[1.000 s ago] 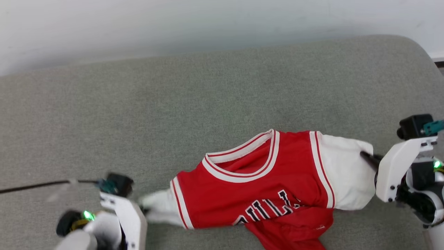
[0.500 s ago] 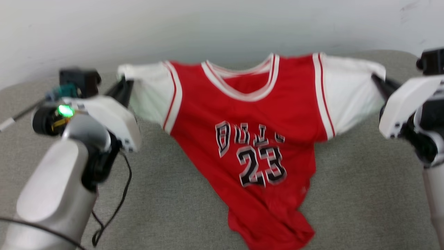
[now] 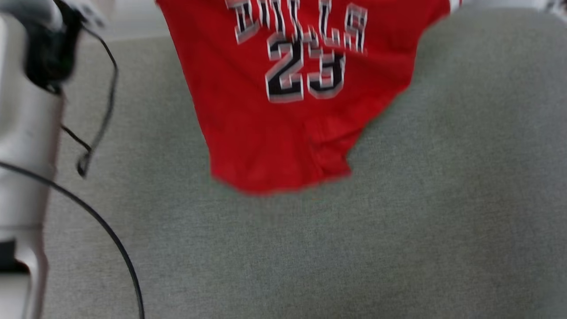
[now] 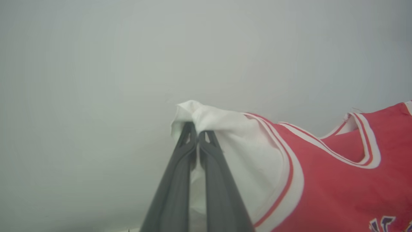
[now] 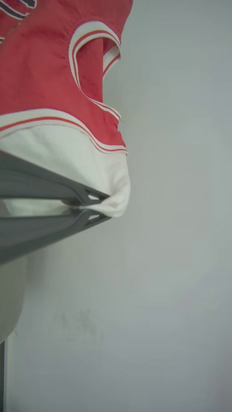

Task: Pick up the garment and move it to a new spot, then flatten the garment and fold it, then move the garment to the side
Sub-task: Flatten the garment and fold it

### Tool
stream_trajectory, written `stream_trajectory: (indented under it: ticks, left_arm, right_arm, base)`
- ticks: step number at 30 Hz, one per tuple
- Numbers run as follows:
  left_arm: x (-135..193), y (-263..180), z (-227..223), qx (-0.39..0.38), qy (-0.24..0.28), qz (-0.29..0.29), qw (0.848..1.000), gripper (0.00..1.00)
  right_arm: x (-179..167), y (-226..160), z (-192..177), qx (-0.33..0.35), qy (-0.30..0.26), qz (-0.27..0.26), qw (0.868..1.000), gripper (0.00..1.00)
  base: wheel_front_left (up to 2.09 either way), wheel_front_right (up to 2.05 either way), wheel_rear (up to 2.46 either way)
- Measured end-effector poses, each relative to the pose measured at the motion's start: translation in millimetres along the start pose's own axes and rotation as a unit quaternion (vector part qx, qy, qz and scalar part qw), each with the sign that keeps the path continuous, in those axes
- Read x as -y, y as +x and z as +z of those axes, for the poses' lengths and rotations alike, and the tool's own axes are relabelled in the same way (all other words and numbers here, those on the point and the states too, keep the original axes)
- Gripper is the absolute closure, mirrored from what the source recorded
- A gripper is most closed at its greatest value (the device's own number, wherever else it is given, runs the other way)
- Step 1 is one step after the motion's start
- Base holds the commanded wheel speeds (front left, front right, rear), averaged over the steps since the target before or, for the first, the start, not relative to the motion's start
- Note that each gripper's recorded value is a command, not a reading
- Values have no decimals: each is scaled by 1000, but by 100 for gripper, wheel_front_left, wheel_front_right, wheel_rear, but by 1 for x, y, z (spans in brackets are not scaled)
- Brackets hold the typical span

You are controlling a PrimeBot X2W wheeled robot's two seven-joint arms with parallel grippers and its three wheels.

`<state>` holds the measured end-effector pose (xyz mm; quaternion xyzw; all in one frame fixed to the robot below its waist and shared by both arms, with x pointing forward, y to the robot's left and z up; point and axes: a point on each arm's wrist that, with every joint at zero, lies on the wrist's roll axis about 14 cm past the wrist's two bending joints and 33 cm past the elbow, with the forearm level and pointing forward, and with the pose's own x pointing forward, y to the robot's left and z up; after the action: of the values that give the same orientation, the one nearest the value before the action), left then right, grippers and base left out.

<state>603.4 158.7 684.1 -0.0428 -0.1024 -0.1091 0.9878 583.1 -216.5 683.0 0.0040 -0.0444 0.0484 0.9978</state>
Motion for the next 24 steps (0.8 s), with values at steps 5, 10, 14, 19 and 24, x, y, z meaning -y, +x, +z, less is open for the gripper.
stream_trajectory:
  ticks: [5, 10, 14, 19, 24]
  left_arm:
    - [-20, 38, 24, 51, 21, 13, 998, 100]
    - [-28, 68, 45, 103, 29, 11, 994, 100]
    - [-35, 86, 42, 121, 27, 10, 992, 100]
    - [-47, 102, 8, 107, 25, 14, 994, 100]
    - [-59, 107, -46, 67, 7, 23, 997, 100]
  right_arm:
    - [2, 37, 29, 53, 2, -2, 999, 100]
    - [3, 67, 49, 96, -2, -2, 995, 100]
    - [-3, 89, 55, 117, -11, 6, 993, 100]
    - [-13, 115, 26, 103, -16, 20, 994, 100]
    - [-28, 133, -27, 57, -15, 42, 997, 100]
  base:
    - [0, 0, 0]
    - [0, 0, 0]
    - [0, 0, 0]
    - [0, 0, 0]
    - [0, 0, 0]
